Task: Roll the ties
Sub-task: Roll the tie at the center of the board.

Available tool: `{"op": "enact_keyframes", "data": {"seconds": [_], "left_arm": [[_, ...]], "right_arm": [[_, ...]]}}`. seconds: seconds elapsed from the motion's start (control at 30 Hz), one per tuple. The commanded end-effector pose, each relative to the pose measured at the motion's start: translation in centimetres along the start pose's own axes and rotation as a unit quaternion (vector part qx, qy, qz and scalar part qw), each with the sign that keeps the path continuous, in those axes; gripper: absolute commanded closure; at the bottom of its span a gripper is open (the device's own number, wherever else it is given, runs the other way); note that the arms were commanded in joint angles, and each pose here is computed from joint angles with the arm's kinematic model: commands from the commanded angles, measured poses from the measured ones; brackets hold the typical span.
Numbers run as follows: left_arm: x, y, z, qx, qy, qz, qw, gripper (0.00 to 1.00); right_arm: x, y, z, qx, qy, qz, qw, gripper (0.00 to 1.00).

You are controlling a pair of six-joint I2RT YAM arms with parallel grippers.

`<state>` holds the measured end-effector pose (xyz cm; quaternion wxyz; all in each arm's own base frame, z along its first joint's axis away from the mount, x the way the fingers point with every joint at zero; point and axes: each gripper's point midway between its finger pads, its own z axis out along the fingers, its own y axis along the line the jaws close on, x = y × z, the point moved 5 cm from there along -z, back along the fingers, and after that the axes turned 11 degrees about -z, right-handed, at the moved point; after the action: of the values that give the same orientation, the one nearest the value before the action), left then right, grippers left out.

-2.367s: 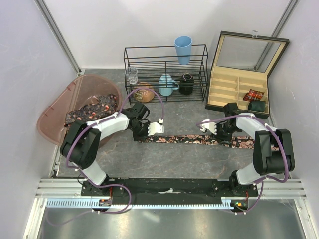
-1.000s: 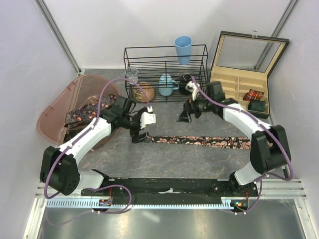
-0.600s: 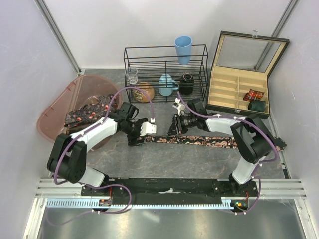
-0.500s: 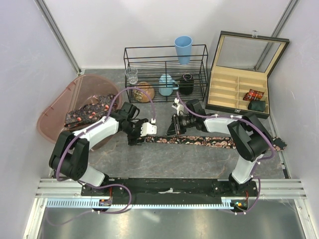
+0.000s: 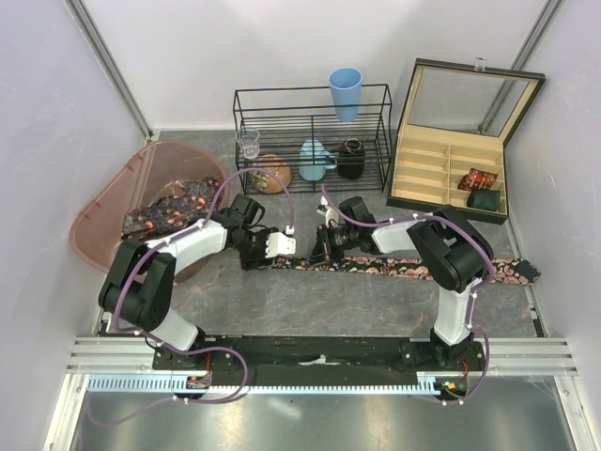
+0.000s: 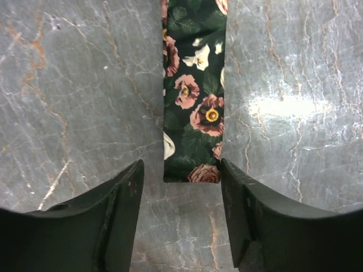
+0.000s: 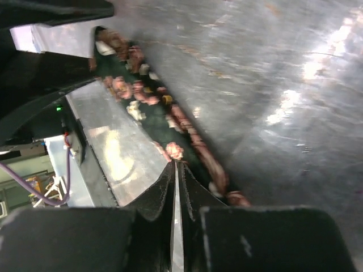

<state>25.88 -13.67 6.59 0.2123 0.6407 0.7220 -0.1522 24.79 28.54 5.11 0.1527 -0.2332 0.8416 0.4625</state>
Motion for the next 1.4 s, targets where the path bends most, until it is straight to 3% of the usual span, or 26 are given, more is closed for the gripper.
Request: {"op": "enact_keyframes", "data": {"seconds": [0.0,0.1,0.43,0.87,1.17,1.37], "left_arm": [[-0.1,0.2,-0.1,-0.004,-0.008,0.022,1.000,0.43],[-0.6,-0.5,-0.5,0.011,-0.023,0.031,0.999,0.51],[-4.9,-1.0,-3.6,0.018,-0.103,0.037,0.994,0.55],[-11.2,-0.9,-0.7,0.058,-0.161,0.008,0.985,0.57],[-9.4,-0.9,2.2,0.056,-0.118,-0.003,0.992,0.57],[-9.0,-1.3,2.6,0.060,-0.119,-0.010,0.991,0.57]], "right_arm": [[-0.5,-1.5,0.8,0.028,-0.002,-0.022,0.999,0.89],[-0.2,-2.0,0.8,0.039,0.002,-0.019,0.999,0.89],[0.0,-2.4,1.0,0.048,0.014,-0.019,0.999,0.89],[-0.4,-2.3,1.1,0.045,0.016,-0.026,0.999,0.89],[-1.9,-1.2,-0.8,0.032,0.003,-0.040,0.999,0.87],[-2.3,-0.2,-2.7,0.003,0.005,-0.036,0.999,0.77]]}}
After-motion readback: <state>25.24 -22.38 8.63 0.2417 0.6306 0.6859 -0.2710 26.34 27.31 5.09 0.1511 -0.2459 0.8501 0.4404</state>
